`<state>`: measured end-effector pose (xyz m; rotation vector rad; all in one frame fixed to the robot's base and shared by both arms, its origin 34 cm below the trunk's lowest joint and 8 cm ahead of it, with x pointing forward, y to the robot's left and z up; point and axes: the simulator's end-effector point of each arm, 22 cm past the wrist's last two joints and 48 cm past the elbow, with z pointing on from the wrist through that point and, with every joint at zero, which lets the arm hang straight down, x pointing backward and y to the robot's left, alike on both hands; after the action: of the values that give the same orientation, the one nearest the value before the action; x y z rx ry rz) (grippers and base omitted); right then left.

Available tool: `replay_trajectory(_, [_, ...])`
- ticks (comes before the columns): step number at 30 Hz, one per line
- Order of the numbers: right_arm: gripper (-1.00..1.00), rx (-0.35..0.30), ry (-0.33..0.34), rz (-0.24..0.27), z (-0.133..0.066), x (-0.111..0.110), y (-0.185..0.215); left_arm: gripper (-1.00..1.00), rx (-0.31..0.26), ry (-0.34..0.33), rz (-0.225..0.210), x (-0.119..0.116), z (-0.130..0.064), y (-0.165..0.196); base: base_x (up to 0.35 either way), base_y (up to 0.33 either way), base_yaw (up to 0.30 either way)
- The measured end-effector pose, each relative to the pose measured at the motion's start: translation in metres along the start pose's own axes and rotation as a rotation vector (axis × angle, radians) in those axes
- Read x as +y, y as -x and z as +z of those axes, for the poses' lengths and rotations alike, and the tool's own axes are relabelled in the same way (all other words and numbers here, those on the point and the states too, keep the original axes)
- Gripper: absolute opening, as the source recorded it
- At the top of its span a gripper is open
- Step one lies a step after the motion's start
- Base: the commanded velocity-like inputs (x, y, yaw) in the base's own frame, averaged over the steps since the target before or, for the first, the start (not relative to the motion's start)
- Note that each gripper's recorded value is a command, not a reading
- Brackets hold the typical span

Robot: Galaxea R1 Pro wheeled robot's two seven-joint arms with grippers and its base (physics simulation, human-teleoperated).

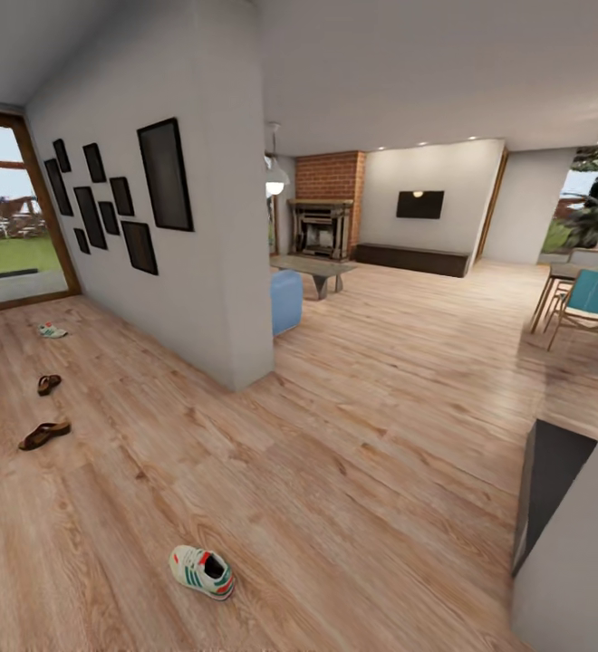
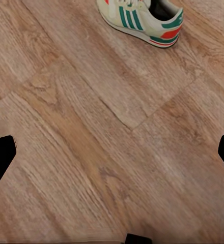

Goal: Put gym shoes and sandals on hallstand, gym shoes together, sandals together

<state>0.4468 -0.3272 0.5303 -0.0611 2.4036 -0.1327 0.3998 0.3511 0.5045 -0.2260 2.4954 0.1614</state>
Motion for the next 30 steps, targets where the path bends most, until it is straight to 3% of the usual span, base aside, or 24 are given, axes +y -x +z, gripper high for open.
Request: replay_trajectory(30, [1.00,0.033,0.000,-0.003,0.001,0.001,-0.015,1.00,0.037,0.004,0.001,0.001,0.001,-0.015,0.000,-0.002,0.205])
